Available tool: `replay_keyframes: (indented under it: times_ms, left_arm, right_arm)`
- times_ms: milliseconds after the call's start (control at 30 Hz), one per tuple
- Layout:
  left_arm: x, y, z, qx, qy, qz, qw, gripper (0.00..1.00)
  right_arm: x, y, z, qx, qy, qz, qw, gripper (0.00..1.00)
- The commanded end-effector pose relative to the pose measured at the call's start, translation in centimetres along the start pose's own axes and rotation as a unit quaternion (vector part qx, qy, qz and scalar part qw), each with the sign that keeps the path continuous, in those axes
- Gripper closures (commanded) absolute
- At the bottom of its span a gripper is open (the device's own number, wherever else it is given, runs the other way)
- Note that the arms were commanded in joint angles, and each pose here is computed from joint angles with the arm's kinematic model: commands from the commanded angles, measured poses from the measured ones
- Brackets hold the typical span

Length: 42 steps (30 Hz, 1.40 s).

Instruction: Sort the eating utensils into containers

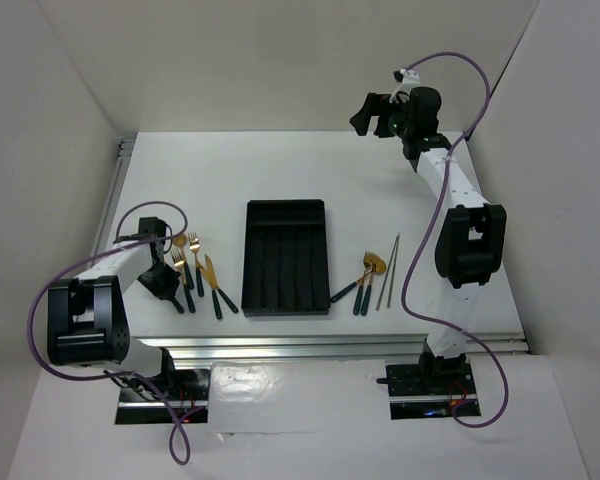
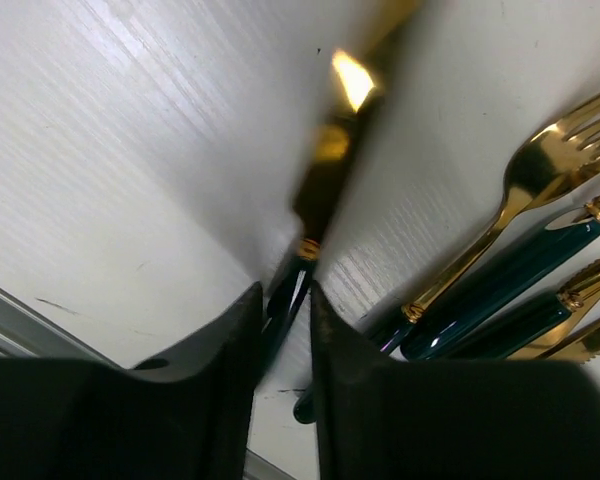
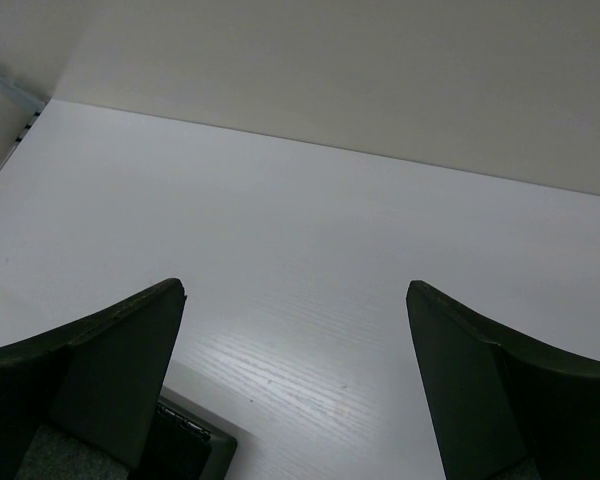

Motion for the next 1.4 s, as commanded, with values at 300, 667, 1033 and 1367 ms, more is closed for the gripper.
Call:
replay_keyframes:
  times_ms: [300,667,1033,1367]
  left_arm:
    - [1.1,0.5,1.8,-0.029,0.033,-0.008,0.999,1.0]
    - [-0.3,1.0,-4.5,0.062,-0.034,-0.017,0.997,1.0]
    - [0.4,-3.4,-11.8,0.27,-0.089,0.158,0.946,1.0]
    - [3.6,-11.3,-15.7,0.393,-0.095,0.357,0.842,1.0]
  right_arm:
    - [-1.4,0.4,0.1,0.003,-0.02,-0.016,1.0,0.0]
    - [-1.4,0.3,0.1,0.008,-0.021,-0.011,1.0,0.0]
    - [-1.9,0.4,-0.2,0.028,-0.031,0.016,0.999,0.0]
    - [-2.8,0.4,-1.1,0.034,-0.042,0.019,0.998,0.0]
Point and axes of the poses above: each gripper's point midway between its finger pads, its own z axis out along the fingers, its own y axis along the line the jaws close on, x = y × z, the point moved 10 cm from there along -z, back along the fingers, and after that the axes turned 1 degree about z, right-handed, at the moved point
